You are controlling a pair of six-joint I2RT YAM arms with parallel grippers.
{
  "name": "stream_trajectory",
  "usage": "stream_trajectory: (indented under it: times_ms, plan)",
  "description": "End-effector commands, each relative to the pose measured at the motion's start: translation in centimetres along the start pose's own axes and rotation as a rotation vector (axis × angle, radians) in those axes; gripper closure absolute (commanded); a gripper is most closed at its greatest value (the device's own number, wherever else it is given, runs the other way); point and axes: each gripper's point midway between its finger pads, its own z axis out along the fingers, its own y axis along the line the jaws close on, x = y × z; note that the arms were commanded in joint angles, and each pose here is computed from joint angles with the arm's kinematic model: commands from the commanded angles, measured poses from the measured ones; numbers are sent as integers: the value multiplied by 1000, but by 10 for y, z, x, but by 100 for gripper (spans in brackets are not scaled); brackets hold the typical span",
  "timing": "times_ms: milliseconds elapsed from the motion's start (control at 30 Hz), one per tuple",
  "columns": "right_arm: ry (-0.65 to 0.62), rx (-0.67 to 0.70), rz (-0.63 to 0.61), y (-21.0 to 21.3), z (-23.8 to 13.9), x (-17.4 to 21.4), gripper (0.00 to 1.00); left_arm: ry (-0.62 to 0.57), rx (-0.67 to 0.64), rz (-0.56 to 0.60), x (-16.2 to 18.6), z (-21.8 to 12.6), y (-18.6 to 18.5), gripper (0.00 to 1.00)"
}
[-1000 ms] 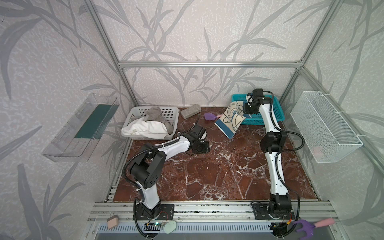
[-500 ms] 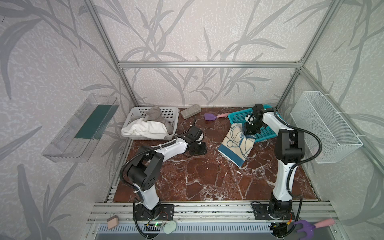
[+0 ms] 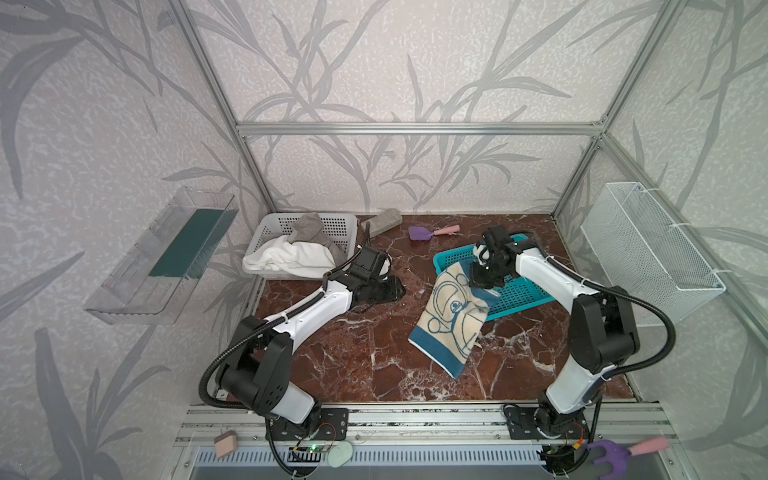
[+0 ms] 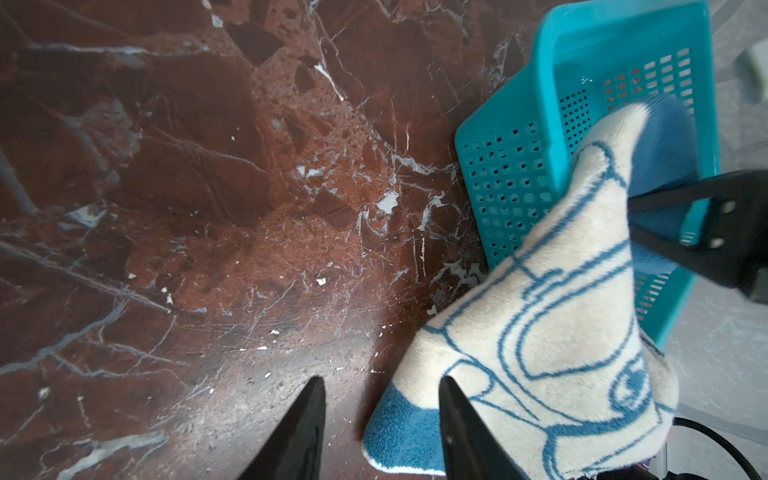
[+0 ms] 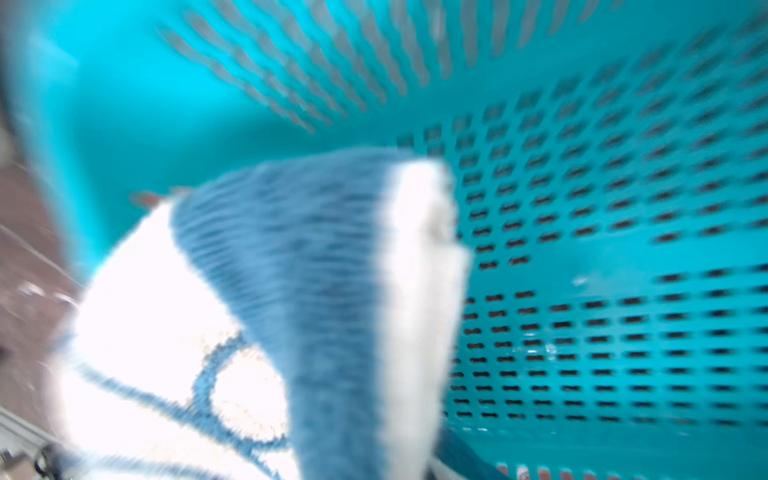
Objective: Fold and stack the towels
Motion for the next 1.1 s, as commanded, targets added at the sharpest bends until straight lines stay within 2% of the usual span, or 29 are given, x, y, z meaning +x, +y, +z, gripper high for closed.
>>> stream_trajectory:
  times_ms: [0,133,300,467,833,900,1067]
  plan:
    - [-167,34,-20,9,-59,-34,100,-30,9,14,-5,-13,-7,53]
    - [-224,53,-31,14,-92,-43,100,-42,19,6,-3,-15,-6,53]
    - [-365,10,-24,28,-132,-60,100,-30,12,-7,6,-14,0,53]
    - [-424,17,-49,35,-156,-78,100,-48,9,-13,9,-17,3,53]
    - [-363,-17,-1,7,-165,-108,100,-53,-33,-1,12,-19,13,53]
    - [-363,-20,15,-6,-171,-114,100,-65,-34,-1,11,-17,15,53]
    - [-316,45,63,-57,-154,-127,100,-39,-43,-6,15,-10,19,53]
